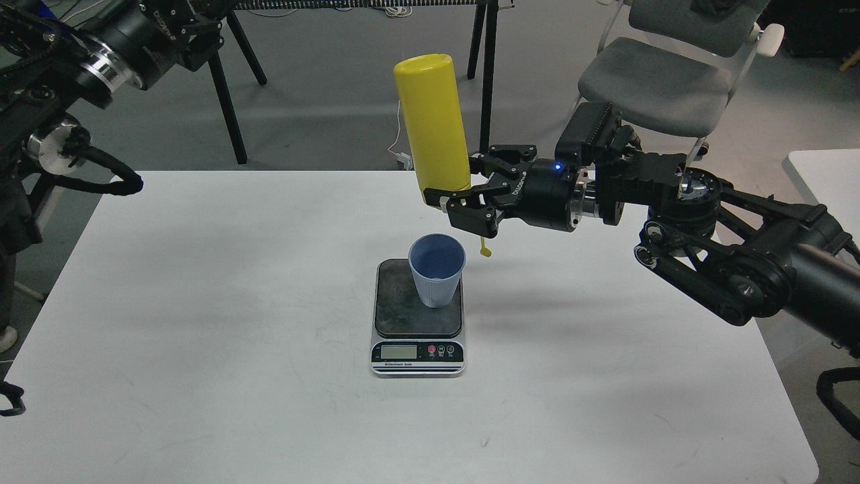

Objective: Pour seasoning into cup on scale with both arms
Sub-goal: 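Hold the inverted yellow bottle over the cup, squeezing out sauce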

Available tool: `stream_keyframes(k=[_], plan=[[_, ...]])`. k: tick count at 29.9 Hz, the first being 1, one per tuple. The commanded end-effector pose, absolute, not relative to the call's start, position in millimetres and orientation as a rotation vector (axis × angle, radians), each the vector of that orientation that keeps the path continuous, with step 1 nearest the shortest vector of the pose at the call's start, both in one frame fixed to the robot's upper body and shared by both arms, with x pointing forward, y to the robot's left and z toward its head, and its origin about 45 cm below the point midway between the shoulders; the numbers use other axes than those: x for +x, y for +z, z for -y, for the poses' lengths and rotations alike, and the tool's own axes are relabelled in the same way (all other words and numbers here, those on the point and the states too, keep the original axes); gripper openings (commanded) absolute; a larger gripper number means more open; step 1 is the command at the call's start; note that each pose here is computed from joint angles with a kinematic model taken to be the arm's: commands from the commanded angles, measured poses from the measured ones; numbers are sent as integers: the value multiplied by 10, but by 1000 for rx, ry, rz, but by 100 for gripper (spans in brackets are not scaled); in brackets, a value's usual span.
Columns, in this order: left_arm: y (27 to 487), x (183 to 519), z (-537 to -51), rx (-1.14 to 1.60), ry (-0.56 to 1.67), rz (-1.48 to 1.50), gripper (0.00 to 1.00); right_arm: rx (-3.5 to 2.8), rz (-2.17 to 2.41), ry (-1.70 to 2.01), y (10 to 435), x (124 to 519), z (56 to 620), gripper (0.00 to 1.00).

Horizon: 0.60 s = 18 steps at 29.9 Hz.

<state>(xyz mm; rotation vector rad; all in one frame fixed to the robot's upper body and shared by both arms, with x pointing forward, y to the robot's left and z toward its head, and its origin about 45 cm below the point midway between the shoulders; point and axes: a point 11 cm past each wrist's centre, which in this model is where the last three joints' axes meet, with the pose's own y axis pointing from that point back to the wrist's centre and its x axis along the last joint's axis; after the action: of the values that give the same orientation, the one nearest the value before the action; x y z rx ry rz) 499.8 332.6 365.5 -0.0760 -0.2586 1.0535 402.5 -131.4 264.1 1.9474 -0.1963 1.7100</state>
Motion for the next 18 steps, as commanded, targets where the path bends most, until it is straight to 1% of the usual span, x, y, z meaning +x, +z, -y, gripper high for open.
stream_keyframes(k=[1,9,18], plan=[[3654,4998,-3326,-76,1053,258,87,1920,197,1731,2630,4045,1354,42],[3638,5006,-3257,-79,1041,254,87,1909,184,1735,2585,4031,1362,42],[3651,5004,-3293,-78,1048,257,87,1917,179,1730,2554,4014,1354,42]])
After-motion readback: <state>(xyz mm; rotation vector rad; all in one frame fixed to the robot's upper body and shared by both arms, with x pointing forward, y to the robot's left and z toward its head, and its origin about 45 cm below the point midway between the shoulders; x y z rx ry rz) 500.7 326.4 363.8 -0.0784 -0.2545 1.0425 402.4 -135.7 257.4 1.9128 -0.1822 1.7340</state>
